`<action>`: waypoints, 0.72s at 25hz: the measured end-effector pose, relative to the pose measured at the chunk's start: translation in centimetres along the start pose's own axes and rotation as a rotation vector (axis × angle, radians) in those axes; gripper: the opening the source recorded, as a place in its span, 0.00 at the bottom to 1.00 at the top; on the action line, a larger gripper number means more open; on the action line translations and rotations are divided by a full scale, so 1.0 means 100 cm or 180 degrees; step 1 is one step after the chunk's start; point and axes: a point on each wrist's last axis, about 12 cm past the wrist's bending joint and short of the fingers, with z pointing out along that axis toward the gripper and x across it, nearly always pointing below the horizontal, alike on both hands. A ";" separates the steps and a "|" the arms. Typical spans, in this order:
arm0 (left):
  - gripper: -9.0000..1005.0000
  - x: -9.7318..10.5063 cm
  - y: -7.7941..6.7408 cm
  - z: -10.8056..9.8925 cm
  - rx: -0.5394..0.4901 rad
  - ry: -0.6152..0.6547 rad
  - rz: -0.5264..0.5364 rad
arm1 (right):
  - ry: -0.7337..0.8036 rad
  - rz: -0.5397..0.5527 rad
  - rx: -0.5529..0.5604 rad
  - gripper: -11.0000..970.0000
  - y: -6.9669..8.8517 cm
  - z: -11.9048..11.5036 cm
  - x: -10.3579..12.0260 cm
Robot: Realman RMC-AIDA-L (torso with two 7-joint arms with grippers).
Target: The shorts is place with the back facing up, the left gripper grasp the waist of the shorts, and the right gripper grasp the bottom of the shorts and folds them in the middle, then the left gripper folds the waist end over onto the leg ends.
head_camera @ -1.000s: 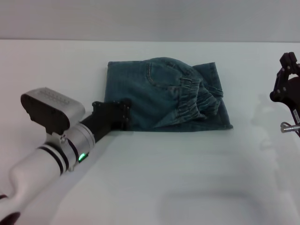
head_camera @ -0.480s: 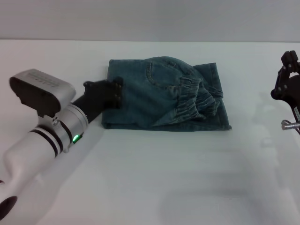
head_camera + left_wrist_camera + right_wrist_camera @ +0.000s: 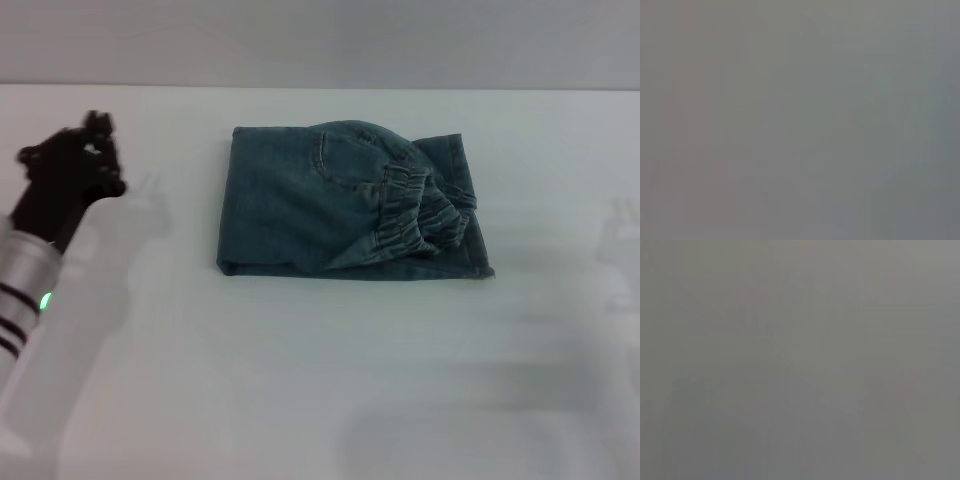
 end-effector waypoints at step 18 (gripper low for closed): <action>0.49 0.009 0.014 -0.037 -0.0303 -0.0073 -0.0010 | -0.0092 0.0323 0.0409 0.51 -0.039 -0.018 0.003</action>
